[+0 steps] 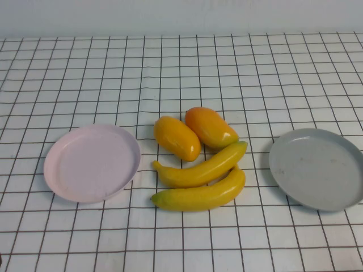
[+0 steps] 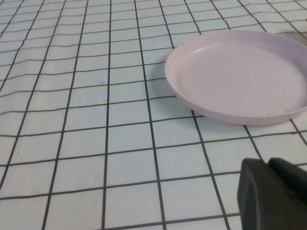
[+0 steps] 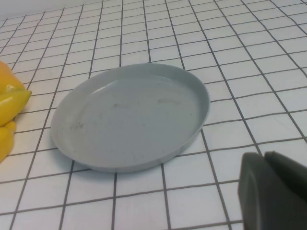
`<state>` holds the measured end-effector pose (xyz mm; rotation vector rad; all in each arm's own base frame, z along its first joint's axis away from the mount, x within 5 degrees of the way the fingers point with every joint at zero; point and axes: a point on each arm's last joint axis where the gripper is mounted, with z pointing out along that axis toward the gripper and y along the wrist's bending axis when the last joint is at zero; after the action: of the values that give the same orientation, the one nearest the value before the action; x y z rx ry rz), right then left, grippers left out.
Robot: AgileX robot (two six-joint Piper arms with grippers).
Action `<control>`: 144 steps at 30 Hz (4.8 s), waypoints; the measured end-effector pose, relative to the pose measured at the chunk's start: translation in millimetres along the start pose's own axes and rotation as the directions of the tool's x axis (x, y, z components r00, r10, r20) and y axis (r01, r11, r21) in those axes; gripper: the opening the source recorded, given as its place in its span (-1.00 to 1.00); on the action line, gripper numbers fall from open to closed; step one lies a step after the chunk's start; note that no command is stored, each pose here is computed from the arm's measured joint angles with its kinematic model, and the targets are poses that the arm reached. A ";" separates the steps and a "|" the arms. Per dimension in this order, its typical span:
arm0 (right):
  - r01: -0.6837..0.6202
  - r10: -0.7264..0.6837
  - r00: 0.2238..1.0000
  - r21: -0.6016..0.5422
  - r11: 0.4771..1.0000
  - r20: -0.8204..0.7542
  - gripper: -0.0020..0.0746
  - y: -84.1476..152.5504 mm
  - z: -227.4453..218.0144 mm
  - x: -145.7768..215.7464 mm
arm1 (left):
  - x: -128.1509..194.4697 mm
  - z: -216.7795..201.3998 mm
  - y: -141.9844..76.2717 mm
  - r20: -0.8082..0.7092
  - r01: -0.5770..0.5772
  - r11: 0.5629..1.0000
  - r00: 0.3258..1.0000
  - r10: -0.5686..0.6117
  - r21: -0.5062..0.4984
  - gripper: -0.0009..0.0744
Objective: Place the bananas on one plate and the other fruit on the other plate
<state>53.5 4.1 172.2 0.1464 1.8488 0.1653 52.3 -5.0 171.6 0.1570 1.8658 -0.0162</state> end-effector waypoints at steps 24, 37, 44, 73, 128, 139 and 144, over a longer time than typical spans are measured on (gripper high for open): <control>0.000 0.000 1.000 0.000 1.000 0.000 -0.99 0.0 0.0 0.0 | 0.0 0.0 0.3 0.000 -0.008 1.000 1.000 0.008 -0.003 -0.99; 0.000 0.000 1.000 0.000 1.000 0.000 -0.99 0.0 0.0 0.0 | -38.4 -8.8 7.9 0.281 0.802 0.500 0.423 -0.862 0.326 -0.99; 0.000 0.000 1.000 0.000 1.000 0.000 -0.99 0.0 0.0 0.0 | -43.2 -11.9 12.6 0.359 0.776 0.536 0.421 -0.833 0.332 -0.99; 0.000 0.000 1.000 0.000 1.000 0.000 -0.99 0.0 0.0 0.0 | -228.3 116.4 -66.0 -0.384 -0.107 0.787 0.828 0.409 0.607 0.57; 0.000 0.000 1.000 0.000 1.000 0.000 -0.99 0.0 0.0 0.0 | -161.3 308.6 -174.8 0.212 -0.803 0.212 0.385 0.898 0.557 -0.56; 0.000 0.000 1.000 0.000 1.000 0.000 -0.99 0.0 0.0 0.0 | -216.8 234.2 -150.0 0.185 -0.726 0.524 0.647 0.740 0.444 -0.49; 0.000 0.000 1.000 0.000 1.000 0.000 -0.99 0.0 0.0 0.0 | -203.8 240.7 -151.2 0.046 -0.550 0.669 0.788 0.614 0.500 0.13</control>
<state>53.5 4.1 172.2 0.1464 1.8488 0.1653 322.1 -197.2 283.7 1.1440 1.8227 -0.0370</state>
